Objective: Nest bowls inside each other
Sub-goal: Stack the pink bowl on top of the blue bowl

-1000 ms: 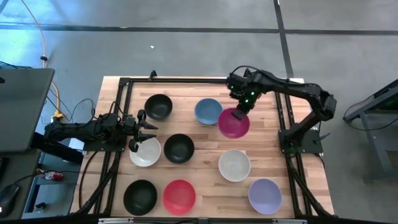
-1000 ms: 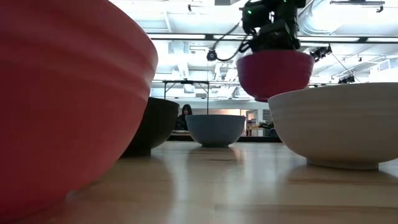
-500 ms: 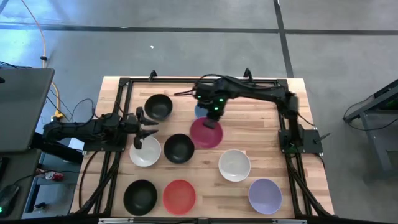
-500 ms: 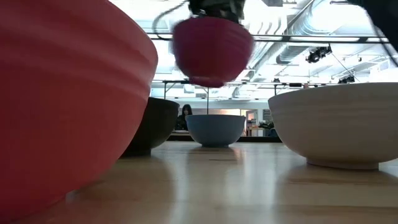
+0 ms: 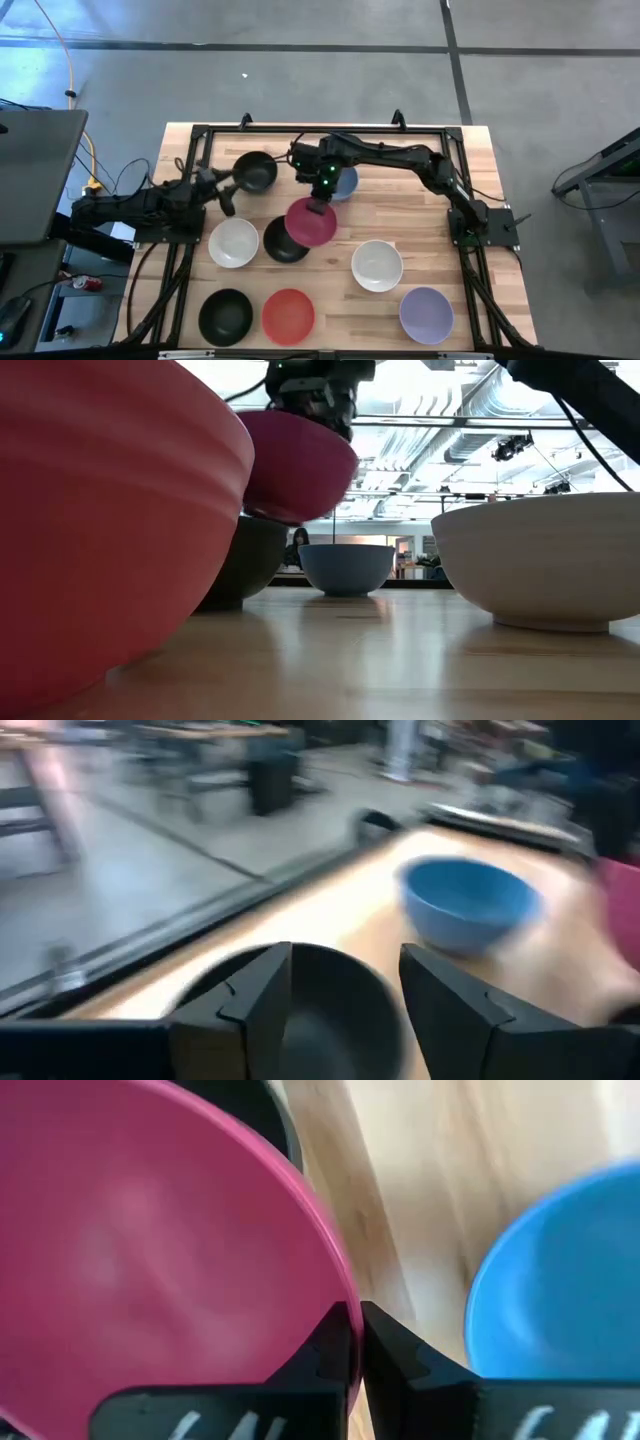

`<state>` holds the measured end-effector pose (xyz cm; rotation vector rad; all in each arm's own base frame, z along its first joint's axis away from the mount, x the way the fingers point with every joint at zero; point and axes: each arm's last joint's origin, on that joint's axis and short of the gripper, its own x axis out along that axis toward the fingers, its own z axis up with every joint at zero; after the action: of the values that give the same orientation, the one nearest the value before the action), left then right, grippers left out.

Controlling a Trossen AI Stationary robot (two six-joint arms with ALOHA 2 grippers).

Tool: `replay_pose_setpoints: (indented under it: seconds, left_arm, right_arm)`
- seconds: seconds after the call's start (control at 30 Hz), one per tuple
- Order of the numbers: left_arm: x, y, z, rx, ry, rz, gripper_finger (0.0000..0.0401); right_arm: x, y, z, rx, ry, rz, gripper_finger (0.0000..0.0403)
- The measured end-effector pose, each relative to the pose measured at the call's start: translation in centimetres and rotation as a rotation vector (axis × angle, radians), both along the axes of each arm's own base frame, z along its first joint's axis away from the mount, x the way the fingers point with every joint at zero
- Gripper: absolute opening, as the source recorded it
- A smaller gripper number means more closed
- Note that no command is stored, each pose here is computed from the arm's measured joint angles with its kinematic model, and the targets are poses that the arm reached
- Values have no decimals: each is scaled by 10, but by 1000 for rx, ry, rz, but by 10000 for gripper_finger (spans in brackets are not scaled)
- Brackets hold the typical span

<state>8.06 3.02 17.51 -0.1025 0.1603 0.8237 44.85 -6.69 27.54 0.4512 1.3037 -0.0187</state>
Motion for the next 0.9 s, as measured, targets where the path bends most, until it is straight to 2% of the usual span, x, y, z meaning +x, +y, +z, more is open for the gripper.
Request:
replay_pose_setpoints:
  seconds: [0.1,0.2,0.3,0.5,0.63,0.9]
  left_arm:
    - [-1,1,-1,-10,-19,72,190]
    - [-1,1,0,-16,-31,60,195]
    - [0,1,1,-24,-51,37,197]
    - [1,0,1,-43,-65,-12,197]
    - [1,0,1,-45,-67,-13,197]
    - [1,0,1,-50,-75,-12,197]
  right_arm:
    - [1,1,15,-8,-56,10,0]
    - [-1,1,27,-21,-75,8,0]
    - [-6,-9,36,-92,-86,-13,0]
    - [-22,-41,34,-202,38,-130,0]
    - [-28,-62,34,-261,57,-196,0]
    - [-44,-103,31,-300,106,-299,0]
